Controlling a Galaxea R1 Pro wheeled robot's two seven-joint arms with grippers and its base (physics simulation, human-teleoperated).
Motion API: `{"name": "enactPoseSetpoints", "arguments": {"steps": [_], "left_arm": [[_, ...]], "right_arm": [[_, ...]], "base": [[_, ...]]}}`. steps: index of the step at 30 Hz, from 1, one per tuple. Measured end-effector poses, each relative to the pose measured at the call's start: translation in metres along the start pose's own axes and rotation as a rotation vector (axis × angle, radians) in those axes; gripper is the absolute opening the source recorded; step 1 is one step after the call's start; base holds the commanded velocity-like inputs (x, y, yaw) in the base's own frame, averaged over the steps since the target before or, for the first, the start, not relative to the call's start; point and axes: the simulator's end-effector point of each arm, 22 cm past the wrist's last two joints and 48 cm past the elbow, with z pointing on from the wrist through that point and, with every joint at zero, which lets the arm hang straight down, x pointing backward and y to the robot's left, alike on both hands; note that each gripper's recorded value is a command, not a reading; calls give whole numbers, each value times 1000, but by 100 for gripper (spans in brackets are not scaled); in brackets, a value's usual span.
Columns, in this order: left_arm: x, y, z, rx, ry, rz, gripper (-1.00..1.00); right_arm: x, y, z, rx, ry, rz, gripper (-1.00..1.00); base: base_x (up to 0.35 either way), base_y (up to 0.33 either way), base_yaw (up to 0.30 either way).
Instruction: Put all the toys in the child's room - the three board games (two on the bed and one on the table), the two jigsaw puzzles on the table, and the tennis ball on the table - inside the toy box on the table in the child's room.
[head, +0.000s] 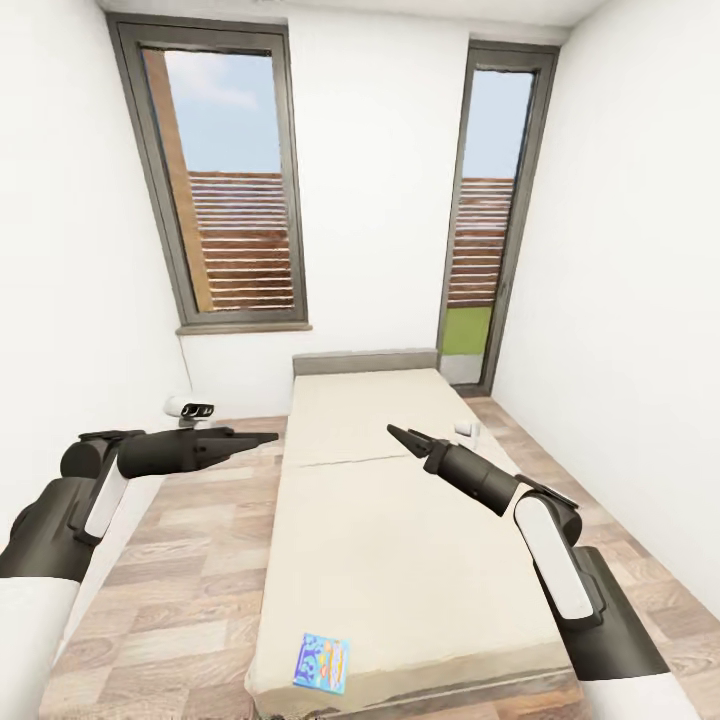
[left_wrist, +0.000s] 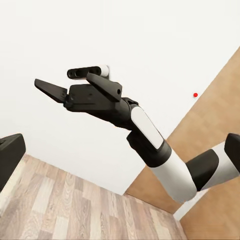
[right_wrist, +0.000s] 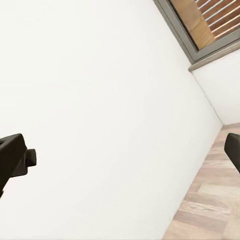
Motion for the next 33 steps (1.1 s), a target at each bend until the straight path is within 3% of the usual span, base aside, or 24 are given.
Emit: {"name": "enactPoseSetpoints", "arguments": {"steps": [19,33], "left_arm": [[0,0,0,0,0,0,100],[0,0,0,0,0,0,100]], "right_arm": [[0,0,0,0,0,0,100],[-1,0,-1,-1,-2,-1,100]], "base": [[0,-169,285],[0,-87,48]]}}
